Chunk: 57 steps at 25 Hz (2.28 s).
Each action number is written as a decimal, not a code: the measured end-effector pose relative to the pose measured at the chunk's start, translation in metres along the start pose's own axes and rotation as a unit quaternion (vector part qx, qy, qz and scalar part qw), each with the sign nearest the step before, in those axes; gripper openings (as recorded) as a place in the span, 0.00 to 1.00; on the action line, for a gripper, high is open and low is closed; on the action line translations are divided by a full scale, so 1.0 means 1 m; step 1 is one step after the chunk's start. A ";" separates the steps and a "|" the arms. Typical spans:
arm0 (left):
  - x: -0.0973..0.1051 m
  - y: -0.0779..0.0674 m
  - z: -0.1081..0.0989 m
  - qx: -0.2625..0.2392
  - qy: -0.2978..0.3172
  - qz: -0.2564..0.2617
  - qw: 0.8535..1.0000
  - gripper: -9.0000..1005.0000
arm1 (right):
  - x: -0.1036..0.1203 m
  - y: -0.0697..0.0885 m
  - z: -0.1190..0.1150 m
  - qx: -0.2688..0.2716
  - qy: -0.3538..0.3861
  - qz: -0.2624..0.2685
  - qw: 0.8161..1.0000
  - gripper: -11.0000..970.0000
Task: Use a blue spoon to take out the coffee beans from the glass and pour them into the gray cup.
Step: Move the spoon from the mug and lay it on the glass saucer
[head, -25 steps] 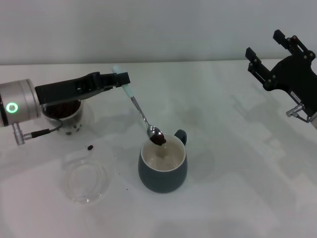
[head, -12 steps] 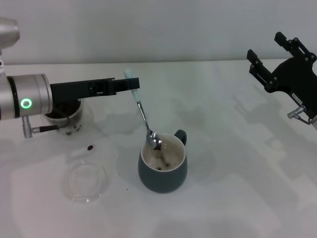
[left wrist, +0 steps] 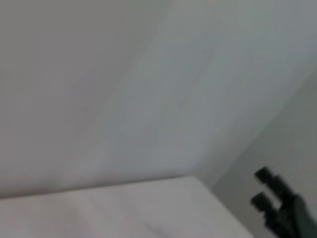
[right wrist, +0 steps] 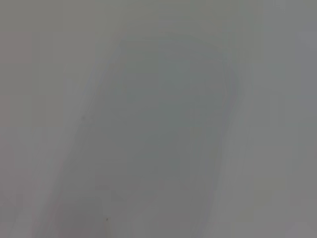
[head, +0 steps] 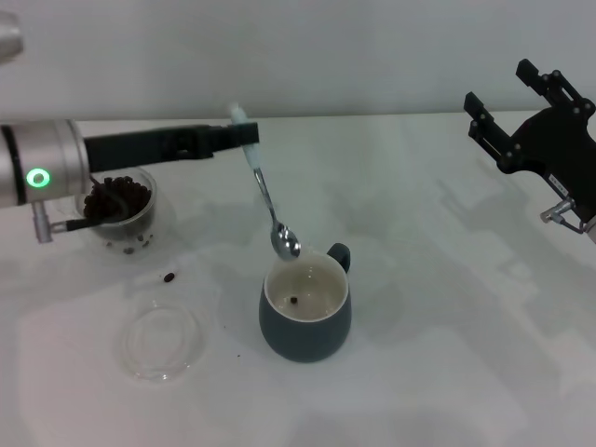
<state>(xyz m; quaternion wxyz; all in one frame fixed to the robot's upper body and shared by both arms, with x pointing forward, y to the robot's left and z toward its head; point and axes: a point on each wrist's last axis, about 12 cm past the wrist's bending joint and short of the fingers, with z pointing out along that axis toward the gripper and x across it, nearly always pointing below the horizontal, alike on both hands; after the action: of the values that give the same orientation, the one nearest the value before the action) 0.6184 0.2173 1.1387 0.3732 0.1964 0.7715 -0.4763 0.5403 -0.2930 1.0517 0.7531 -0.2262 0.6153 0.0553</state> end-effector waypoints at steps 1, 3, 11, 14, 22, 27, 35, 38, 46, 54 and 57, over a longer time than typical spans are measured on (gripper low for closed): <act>-0.001 -0.001 -0.004 0.004 -0.007 -0.003 1.000 0.13 | 0.000 0.000 0.000 0.000 0.000 0.000 1.000 0.76; -0.002 -0.001 -0.016 0.015 -0.028 -0.018 0.999 0.13 | 0.000 0.000 -0.001 0.000 0.001 0.001 1.000 0.76; 0.027 0.017 -0.072 -0.014 -0.088 -0.078 0.993 0.13 | 0.001 0.000 -0.002 0.000 0.003 0.001 1.000 0.76; 0.047 0.022 -0.089 -0.035 -0.092 -0.087 0.991 0.13 | 0.001 0.000 -0.002 0.000 0.002 0.001 1.000 0.76; 0.097 0.030 -0.120 -0.085 -0.085 -0.088 0.989 0.13 | 0.002 0.000 -0.005 0.004 0.006 0.002 1.000 0.76; 0.114 0.032 -0.126 -0.100 -0.083 -0.083 0.988 0.13 | 0.002 -0.001 -0.006 0.006 0.005 0.003 1.000 0.76; 0.127 0.038 -0.129 -0.133 -0.074 -0.079 0.985 0.13 | 0.001 0.002 -0.005 -0.002 0.000 0.014 1.000 0.76; 0.127 0.040 -0.127 -0.139 -0.072 -0.079 0.985 0.13 | 0.001 0.003 -0.005 -0.004 -0.001 0.015 1.000 0.76; 0.122 0.040 -0.117 -0.130 -0.060 -0.076 0.987 0.14 | 0.001 0.004 -0.004 -0.006 -0.002 0.025 1.000 0.76; 0.114 0.040 -0.110 -0.122 -0.058 -0.079 0.988 0.16 | 0.000 0.004 -0.004 -0.005 -0.004 0.025 1.000 0.76; 0.113 0.042 -0.109 -0.126 -0.057 -0.081 0.987 0.16 | 0.000 0.003 -0.003 -0.004 -0.004 0.025 1.000 0.76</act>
<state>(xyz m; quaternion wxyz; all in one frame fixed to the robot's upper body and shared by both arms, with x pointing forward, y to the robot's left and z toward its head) 0.5309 0.3268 1.0573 0.3986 0.0575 0.8162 -0.4142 0.5361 -0.2914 1.0506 0.7532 -0.2135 0.6173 0.0779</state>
